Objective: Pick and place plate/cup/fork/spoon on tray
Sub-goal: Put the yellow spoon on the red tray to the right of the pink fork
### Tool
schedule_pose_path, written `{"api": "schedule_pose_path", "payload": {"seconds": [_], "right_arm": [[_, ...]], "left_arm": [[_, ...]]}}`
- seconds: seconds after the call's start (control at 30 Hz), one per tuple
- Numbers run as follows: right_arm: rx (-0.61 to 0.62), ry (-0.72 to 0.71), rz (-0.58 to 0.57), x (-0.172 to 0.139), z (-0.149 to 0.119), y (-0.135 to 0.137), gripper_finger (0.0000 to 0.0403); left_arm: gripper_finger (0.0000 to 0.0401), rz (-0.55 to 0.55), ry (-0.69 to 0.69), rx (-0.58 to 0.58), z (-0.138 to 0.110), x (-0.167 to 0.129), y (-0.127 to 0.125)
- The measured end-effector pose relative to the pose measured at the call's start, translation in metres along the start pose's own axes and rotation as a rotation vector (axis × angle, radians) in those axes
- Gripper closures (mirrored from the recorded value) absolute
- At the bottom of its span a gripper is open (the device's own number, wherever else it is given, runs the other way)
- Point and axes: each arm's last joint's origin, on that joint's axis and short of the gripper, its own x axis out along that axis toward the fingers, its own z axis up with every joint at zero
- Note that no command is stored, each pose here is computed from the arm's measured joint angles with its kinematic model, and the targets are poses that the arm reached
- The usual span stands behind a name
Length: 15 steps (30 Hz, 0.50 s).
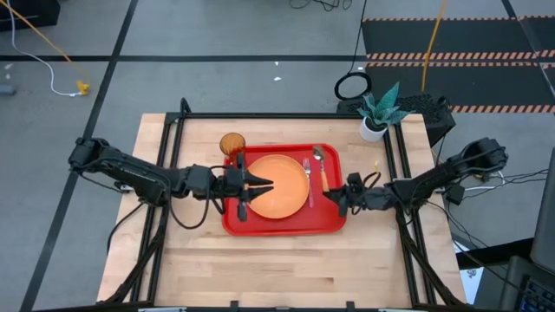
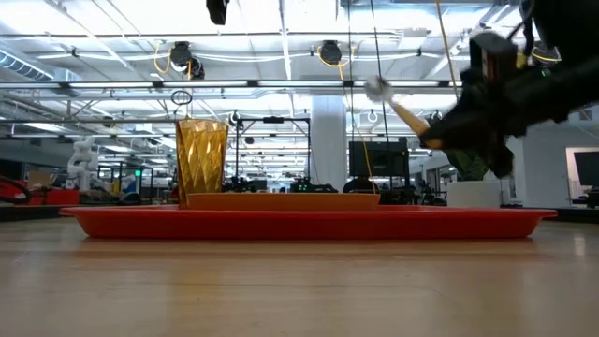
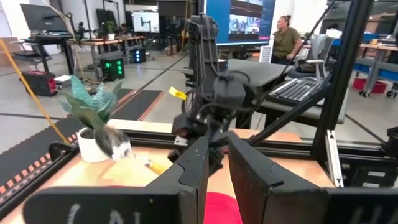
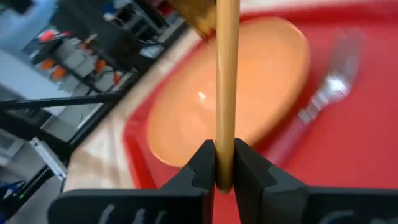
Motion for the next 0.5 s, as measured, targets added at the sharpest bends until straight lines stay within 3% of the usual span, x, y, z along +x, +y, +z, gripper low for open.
{"api": "schedule_pose_path", "payload": {"seconds": [0.13, 0.5], "right_arm": [[0.070, -0.014, -0.034, -0.0031, -0.0055, -0.0095, 0.0380], [0.035, 0.023, -0.068, -0.0039, -0.0096, -0.0138, 0.0385]], "left_arm": [[0.0334, 0.013, -0.001, -0.009, 0.0001, 0.0009, 0.0039], [0.0334, 0.017, 0.000, -0.028, 0.0000, 0.0012, 0.0049]]}}
